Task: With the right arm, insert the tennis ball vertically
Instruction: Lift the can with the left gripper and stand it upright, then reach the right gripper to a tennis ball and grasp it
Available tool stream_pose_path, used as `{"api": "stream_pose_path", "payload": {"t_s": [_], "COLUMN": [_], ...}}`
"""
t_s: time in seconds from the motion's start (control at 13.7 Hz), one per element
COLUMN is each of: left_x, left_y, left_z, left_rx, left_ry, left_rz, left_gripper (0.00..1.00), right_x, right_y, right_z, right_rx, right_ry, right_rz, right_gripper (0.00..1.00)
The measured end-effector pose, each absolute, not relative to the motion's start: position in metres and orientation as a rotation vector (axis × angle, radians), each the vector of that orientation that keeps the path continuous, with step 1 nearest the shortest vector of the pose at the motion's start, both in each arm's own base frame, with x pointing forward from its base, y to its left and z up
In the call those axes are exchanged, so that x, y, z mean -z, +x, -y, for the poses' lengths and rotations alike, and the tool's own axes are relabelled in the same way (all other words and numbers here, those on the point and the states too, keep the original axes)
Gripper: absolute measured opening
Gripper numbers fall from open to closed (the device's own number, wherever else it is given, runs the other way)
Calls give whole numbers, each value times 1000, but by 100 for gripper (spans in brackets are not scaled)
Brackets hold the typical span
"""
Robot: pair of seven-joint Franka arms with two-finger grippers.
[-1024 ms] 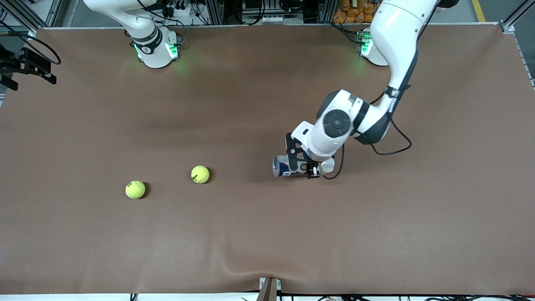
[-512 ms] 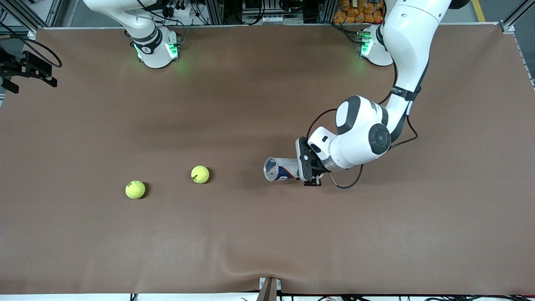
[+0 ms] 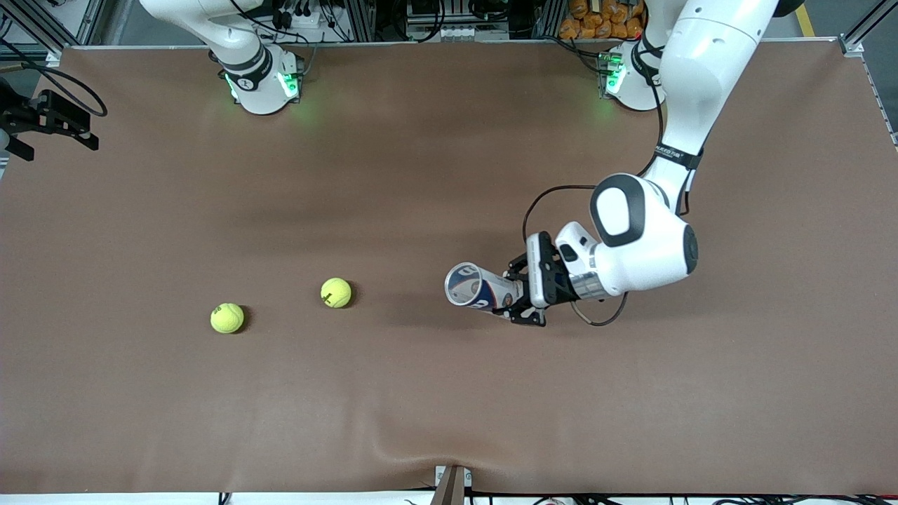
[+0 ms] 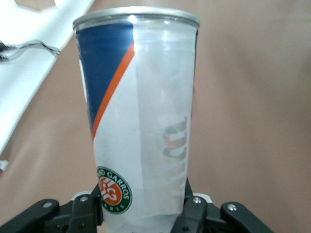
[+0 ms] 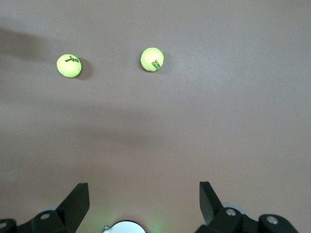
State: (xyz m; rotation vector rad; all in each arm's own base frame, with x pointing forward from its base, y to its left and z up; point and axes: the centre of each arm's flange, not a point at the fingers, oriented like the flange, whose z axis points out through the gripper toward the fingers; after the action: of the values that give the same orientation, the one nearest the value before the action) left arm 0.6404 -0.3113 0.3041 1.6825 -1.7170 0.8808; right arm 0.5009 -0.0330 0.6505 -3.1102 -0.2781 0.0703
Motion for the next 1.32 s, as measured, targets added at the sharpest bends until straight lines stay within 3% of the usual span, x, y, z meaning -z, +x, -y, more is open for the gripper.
{"api": "stream_pose_path", "payload": {"t_s": [0.44, 0.73, 1.02, 1.32], "left_x": [-209, -163, -164, -135], "left_y": [615, 589, 564, 501], "left_z": [335, 363, 408, 477], "left_rx": [-1198, -1179, -1248, -1247], "left_ry": [1468, 1403, 1372, 1404], "left_rz": [1409, 1321, 1206, 1150], "left_gripper": [59, 67, 65, 63], "right_x": [-641, -620, -564, -494], "right_y": [508, 525, 563, 599], "right_z": [14, -23, -37, -40], "right_rx": [-106, -122, -173, -236], "right_ry": [-3150, -3184, -3208, -3235], "right_rz": [259, 210, 213, 192], "right_gripper": [100, 100, 100, 100]}}
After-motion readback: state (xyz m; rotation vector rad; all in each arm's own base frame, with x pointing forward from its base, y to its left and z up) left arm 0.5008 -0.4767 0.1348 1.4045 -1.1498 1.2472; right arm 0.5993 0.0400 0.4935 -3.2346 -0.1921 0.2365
